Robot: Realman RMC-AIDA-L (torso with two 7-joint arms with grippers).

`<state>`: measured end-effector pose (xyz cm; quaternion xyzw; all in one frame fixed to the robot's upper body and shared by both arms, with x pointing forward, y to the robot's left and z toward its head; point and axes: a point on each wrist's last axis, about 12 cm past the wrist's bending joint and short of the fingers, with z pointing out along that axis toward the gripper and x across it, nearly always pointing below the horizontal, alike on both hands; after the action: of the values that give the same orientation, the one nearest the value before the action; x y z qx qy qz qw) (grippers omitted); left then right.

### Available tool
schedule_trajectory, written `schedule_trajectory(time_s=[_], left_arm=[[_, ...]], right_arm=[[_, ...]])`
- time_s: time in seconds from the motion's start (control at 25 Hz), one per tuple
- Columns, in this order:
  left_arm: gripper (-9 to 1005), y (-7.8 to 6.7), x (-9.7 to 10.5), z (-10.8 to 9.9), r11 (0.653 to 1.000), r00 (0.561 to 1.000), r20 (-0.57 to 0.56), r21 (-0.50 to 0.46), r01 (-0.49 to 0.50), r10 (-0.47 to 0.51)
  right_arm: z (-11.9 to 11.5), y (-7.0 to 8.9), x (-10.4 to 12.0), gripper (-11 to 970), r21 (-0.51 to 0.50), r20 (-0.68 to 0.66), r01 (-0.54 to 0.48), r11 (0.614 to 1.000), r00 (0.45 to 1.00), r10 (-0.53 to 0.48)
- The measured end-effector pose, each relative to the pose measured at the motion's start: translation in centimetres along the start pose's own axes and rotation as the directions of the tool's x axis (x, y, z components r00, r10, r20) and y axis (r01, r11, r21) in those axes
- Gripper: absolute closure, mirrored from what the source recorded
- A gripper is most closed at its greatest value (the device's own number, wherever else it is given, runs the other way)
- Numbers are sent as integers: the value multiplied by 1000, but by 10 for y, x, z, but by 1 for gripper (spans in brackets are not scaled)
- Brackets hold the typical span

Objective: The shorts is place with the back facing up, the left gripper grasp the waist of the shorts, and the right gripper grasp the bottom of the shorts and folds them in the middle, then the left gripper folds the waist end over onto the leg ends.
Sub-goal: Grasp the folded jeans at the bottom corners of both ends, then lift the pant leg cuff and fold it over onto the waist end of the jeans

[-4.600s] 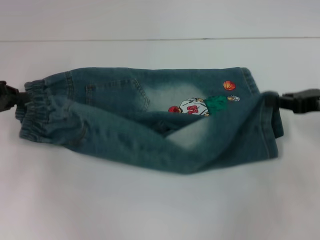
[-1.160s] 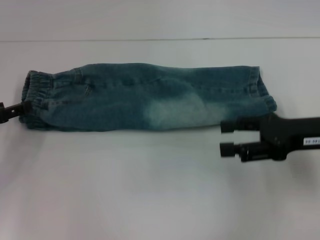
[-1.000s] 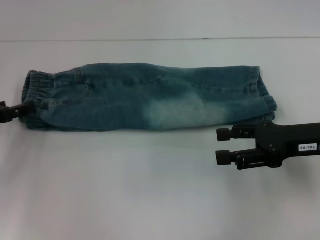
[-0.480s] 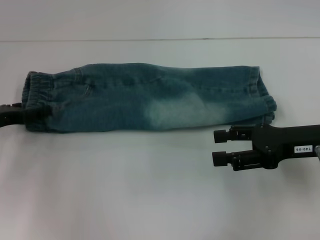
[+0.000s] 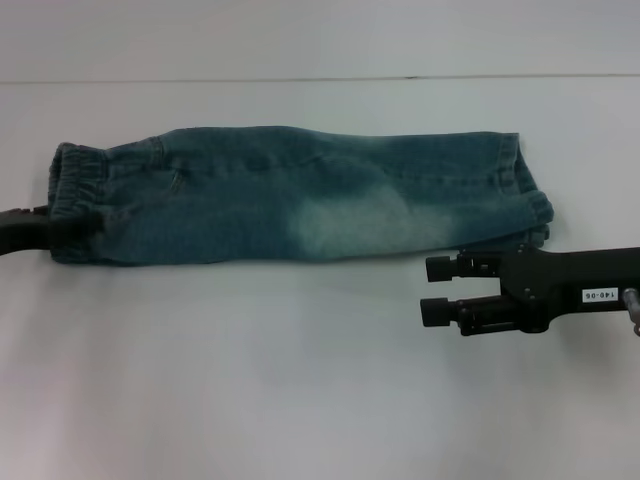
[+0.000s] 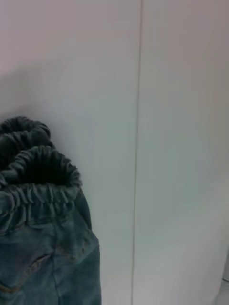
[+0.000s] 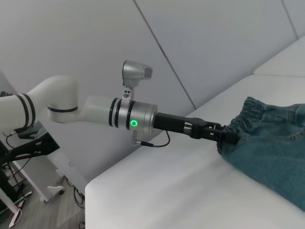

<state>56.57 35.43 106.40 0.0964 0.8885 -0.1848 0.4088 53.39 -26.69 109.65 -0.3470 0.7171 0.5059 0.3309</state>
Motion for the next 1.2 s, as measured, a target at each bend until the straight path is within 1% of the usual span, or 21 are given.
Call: schedule_trajectory(time_s=[0.12, 0.36, 0.56, 0.8, 1.12, 1.2], left_arm=[[153, 0, 0, -1, 1000, 1000, 2, 7, -2, 2], [378, -3, 0, 1, 1000, 1000, -1, 15, -8, 8], [635, -6, -2, 3, 1000, 1000, -2, 23, -15, 15], [860, -7, -3, 3, 999, 1000, -3, 33, -21, 21], [884, -14, -7, 1, 997, 999, 9, 73, -33, 32], [890, -16, -9, 0, 996, 999, 12, 83, -38, 38]], right_arm=[[0, 0, 0, 101, 3, 3, 0, 1000, 1000, 0], [1, -1, -2, 101, 3, 3, 2, 1000, 1000, -2], [2, -1, -2, 100, 4, -2, 4, 1000, 1000, -4], [2, -1, -2, 102, 4, -3, 4, 1000, 1000, -4], [2, -1, -3, 107, 4, -9, 14, 1000, 1000, -14], [2, -2, -3, 173, 12, -9, 21, 1000, 1000, -20]])
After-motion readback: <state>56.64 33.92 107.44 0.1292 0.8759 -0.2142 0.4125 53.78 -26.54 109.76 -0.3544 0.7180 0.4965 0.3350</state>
